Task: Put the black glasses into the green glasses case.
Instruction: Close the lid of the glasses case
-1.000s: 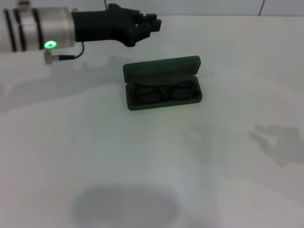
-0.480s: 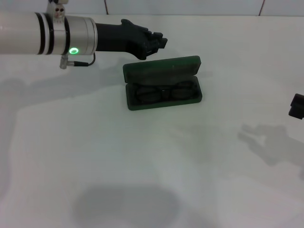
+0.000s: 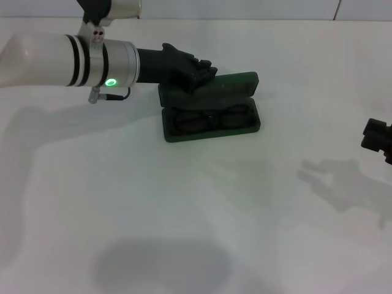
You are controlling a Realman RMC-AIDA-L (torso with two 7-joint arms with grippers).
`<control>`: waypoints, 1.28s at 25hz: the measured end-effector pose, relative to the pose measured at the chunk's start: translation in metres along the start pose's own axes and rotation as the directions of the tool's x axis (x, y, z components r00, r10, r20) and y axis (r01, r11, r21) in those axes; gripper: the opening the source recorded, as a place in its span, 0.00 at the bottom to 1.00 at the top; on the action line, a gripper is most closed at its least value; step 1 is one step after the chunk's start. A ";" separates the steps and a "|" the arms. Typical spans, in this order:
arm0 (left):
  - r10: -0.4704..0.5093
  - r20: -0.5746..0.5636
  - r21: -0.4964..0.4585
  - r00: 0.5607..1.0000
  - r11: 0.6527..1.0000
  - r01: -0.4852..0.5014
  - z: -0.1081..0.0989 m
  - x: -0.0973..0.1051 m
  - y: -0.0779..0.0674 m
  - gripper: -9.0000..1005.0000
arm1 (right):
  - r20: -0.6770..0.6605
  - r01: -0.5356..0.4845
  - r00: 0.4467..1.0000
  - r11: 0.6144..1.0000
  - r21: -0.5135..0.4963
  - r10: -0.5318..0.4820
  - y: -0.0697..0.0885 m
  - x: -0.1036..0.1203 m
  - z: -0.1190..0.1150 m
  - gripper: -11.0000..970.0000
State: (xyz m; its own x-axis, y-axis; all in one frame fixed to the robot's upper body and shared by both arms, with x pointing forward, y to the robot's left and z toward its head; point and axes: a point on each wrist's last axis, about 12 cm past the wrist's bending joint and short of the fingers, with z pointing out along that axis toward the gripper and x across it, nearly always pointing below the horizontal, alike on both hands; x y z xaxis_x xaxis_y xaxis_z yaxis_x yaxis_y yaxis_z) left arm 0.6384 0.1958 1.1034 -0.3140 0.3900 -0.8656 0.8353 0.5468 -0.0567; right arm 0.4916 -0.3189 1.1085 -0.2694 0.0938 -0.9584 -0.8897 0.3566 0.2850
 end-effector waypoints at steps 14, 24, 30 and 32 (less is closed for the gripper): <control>0.004 -0.023 0.033 1.000 0.999 -0.003 0.004 0.005 -0.007 0.16 | 0.005 0.004 1.000 1.000 0.006 -0.004 -0.004 -0.003 0.004 0.24; 0.014 -0.032 0.138 0.999 0.990 -0.010 0.003 0.008 -0.021 0.16 | 0.008 0.005 1.000 1.000 0.015 -0.005 -0.004 -0.003 0.002 0.24; 0.045 -0.070 0.220 0.997 0.975 -0.028 0.006 0.013 -0.033 0.17 | 0.010 0.007 1.000 1.000 0.014 -0.007 -0.005 -0.004 0.002 0.25; 0.053 -0.073 0.250 0.996 0.968 -0.033 0.007 0.014 -0.038 0.17 | 0.011 0.008 1.000 1.000 0.014 -0.008 -0.005 -0.004 0.002 0.25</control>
State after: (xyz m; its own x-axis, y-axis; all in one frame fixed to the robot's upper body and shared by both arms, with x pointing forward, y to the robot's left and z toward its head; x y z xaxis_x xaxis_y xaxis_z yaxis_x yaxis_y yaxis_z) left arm 0.6052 0.1758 1.0900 -0.3017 0.4714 -0.8287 0.9316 0.3307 -0.1510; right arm 0.4978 -0.3192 1.1109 -0.2581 0.1006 -0.9609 -0.8865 0.3708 0.2769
